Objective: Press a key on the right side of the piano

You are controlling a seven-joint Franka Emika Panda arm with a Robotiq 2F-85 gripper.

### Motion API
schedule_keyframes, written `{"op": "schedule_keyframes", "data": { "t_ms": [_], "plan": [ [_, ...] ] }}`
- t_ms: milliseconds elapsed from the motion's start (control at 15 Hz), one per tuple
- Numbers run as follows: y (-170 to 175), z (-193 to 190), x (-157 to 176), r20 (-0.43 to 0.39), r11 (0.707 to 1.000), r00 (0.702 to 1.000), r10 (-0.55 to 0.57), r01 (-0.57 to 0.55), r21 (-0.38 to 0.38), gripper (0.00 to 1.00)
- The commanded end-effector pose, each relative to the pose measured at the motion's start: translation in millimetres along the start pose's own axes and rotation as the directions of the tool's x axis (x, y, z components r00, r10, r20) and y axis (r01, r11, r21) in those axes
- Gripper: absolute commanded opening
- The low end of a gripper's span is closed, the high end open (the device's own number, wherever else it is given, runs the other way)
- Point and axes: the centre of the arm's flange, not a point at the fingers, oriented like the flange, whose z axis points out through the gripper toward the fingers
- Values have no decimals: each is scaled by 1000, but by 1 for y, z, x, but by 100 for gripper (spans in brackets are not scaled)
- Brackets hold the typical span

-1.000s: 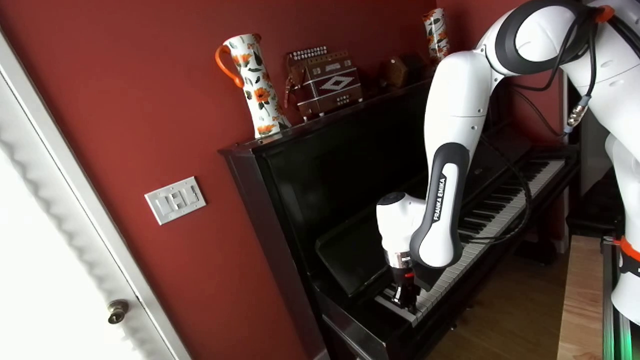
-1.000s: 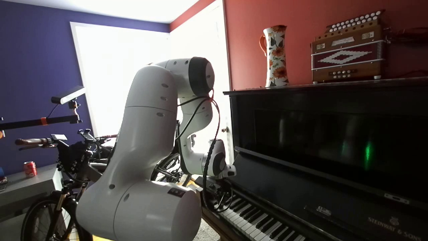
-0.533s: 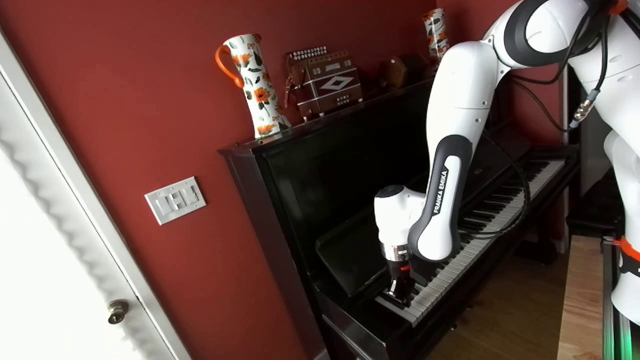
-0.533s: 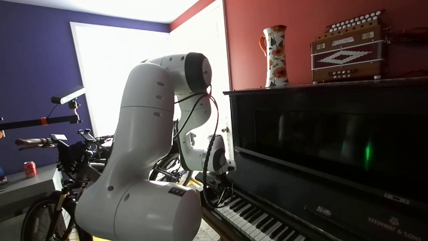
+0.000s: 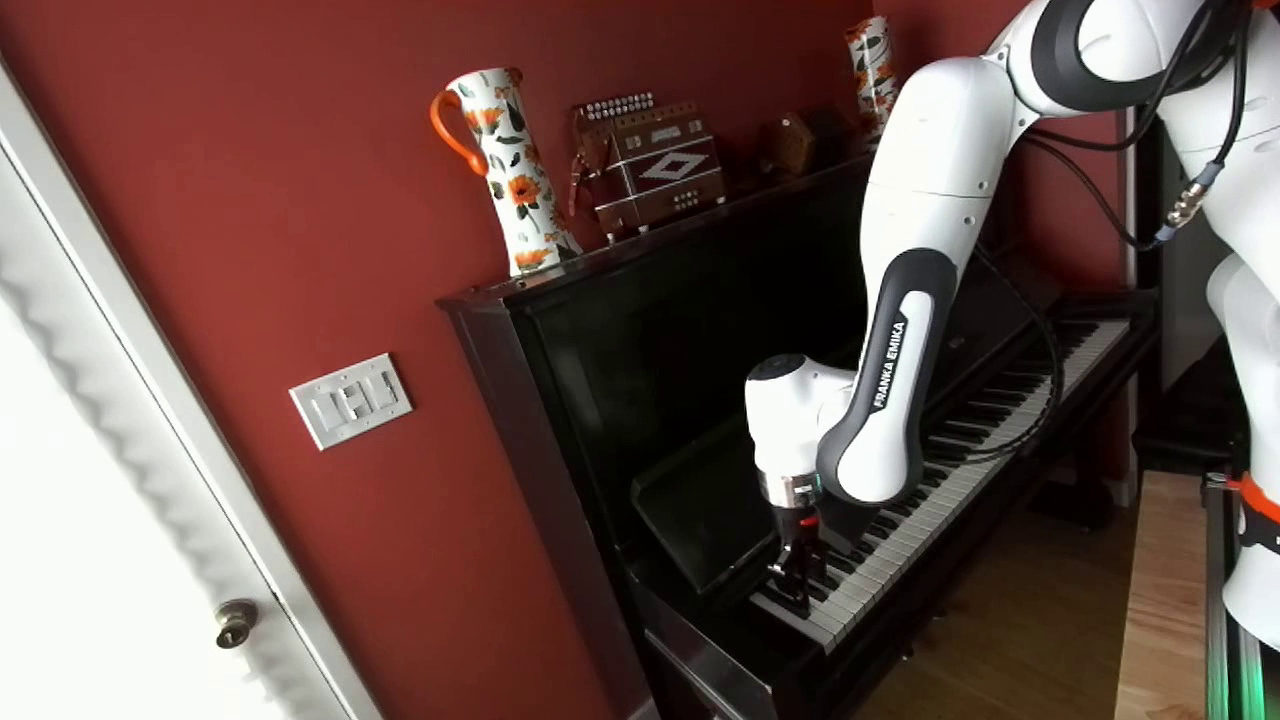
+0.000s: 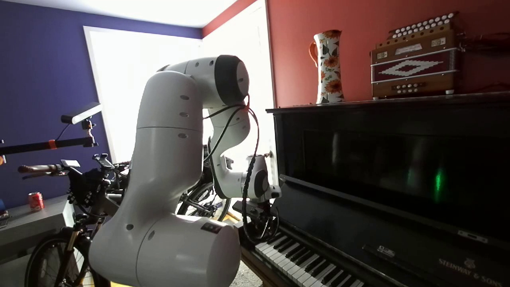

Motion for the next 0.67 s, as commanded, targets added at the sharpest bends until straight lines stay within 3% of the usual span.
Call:
{"op": "schedule_keyframes", "data": {
  "t_ms": [0, 133, 600],
  "plan": [
    [3, -21, -10, 13, 1000, 1000, -14, 14, -27, 86],
    [3, -32, -9, 12, 999, 1000, -12, 13, -40, 99],
    [1, -76, -17, -13, 999, 999, -29, 29, -27, 100]
  ]
}}
